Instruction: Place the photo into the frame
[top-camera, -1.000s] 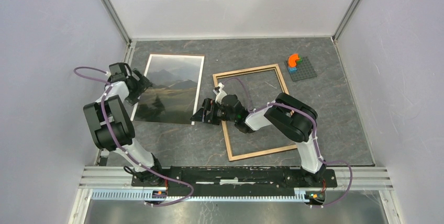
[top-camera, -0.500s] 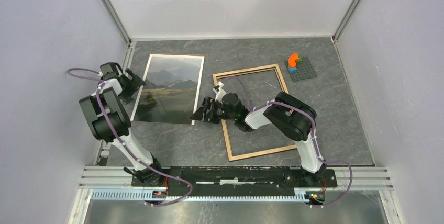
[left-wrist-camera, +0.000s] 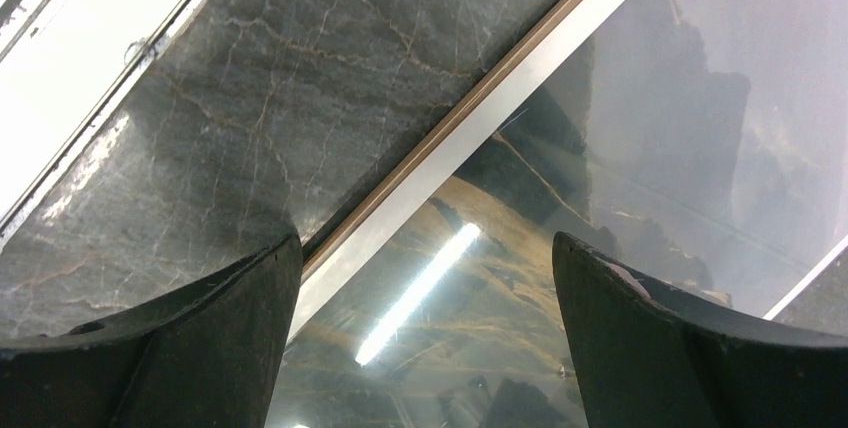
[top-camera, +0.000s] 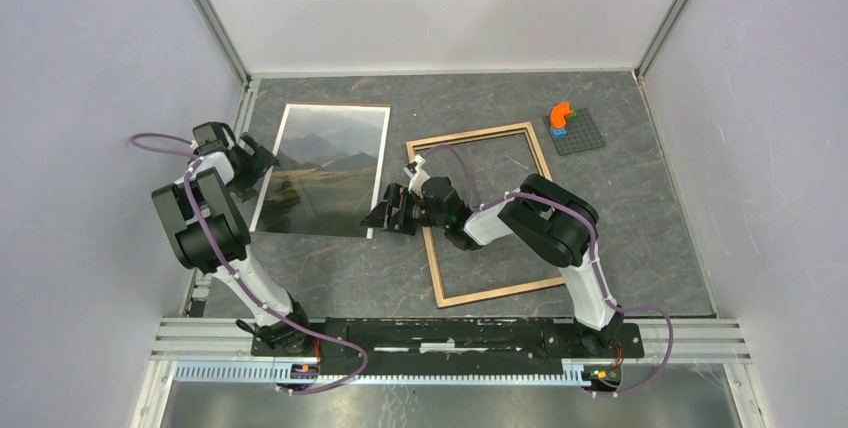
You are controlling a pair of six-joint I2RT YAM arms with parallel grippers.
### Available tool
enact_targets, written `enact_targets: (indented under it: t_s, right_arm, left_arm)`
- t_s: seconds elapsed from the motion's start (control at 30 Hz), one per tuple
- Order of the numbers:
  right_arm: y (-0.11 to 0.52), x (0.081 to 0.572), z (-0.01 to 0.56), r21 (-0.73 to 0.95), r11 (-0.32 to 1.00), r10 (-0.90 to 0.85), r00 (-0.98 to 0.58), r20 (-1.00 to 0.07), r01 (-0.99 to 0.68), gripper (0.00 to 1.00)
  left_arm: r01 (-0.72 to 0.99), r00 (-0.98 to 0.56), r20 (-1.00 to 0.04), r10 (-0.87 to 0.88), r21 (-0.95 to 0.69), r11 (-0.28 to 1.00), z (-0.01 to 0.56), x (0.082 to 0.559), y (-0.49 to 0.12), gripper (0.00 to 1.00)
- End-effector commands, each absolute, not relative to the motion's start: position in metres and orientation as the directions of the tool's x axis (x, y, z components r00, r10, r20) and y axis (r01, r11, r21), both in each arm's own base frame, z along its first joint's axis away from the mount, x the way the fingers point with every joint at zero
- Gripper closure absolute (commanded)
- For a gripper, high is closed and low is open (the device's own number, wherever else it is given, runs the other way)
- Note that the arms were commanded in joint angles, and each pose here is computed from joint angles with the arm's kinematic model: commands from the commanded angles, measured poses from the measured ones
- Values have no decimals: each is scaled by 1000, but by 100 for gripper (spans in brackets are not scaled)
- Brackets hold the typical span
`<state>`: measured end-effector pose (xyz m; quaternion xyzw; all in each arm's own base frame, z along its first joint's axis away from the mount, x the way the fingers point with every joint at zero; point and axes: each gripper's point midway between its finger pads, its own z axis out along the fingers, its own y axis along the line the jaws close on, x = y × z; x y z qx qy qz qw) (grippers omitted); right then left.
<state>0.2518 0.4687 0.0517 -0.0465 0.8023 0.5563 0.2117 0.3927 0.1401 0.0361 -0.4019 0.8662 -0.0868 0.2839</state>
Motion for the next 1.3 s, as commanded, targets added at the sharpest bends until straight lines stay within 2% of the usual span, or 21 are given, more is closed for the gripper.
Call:
enact_targets:
  t_s: [0.0, 0.57, 0.7, 0.9, 1.27]
  right_arm:
    - [475, 258, 47, 878, 376, 172, -909, -379, -295, 7]
    - [475, 253, 58, 893, 345, 175, -915, -364, -289, 7]
    - [472, 250, 67, 897, 324, 180, -912, -369, -300, 7]
    - [471, 247, 90, 909, 272, 194, -907, -374, -317, 7]
    - [459, 240, 102, 914, 254, 211, -904, -371, -316, 7]
  left_arm:
    - [-688, -454, -449, -770, -372, 623, 53, 383, 143, 0]
    - [-748, -475, -372, -798, -307, 588, 33, 365, 118, 0]
    - [-750, -481, -381, -790, -288, 596, 35, 363, 112, 0]
    - [-766, -494, -342, -800, -263, 586, 24, 353, 102, 0]
    - [-767, -501, -366, -784, -231, 598, 29, 349, 102, 0]
